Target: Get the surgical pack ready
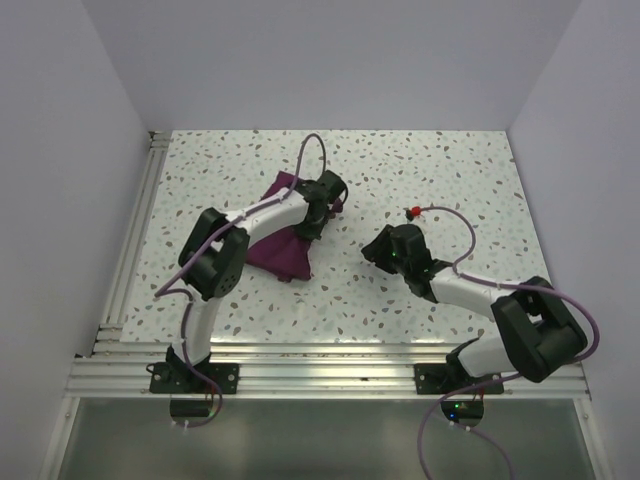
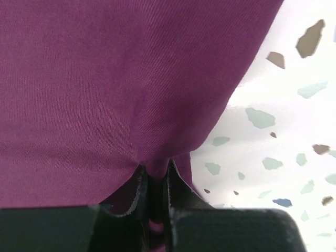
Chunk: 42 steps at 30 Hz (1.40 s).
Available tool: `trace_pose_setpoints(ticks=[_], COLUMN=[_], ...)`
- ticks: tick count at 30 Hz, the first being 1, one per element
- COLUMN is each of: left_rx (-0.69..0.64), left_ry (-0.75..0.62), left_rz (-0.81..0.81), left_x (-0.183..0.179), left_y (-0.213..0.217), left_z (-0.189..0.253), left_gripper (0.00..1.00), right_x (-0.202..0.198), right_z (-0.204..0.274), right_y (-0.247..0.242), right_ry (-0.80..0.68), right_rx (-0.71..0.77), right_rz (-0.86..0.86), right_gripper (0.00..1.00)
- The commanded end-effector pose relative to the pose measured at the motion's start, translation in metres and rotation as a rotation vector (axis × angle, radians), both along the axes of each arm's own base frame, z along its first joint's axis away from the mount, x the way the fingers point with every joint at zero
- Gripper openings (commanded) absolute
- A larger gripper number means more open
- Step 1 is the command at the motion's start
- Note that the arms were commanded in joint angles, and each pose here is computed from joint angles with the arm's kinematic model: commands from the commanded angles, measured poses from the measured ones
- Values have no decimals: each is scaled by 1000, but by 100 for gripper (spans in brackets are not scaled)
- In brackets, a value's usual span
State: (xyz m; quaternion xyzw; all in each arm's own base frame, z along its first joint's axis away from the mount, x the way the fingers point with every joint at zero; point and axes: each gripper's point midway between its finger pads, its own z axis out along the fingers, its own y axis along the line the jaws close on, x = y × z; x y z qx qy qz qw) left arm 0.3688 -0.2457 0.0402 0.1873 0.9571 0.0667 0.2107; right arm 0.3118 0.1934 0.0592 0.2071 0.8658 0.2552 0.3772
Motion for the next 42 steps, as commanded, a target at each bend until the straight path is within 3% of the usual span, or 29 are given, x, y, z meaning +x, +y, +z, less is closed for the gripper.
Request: trace_pose_setpoints(ticks=[1,7,11,16,18,28,42], left_rx=[-160,-413,-559,-683,-724,-758,-772], left_ry=[24,-20,-45,-43,-54,-40,-29], left_rz=[-38,-87,-110,-101,-102,-127,-152], left_x=[-2,9,13,14,14,5,-3], left_y=[-22,-56,-64,-61,-58,-60,-60], left_z=[37,122,168,185,190,201,204], left_gripper=[0,0,0,0,0,0,0], right_x=[4,8,11,13,12,21,35], right_z=[7,2,5,7,3,20,32], right_y=[5,22,32,33,32,45,21], right_ry=[-28,-46,-94,-139,-150,-244,-268], right_rx=[11,47,87,95,97,154,173], right_rz=[25,102,141,151,152,197,140], right_gripper=[44,43,48,52,58,69,71])
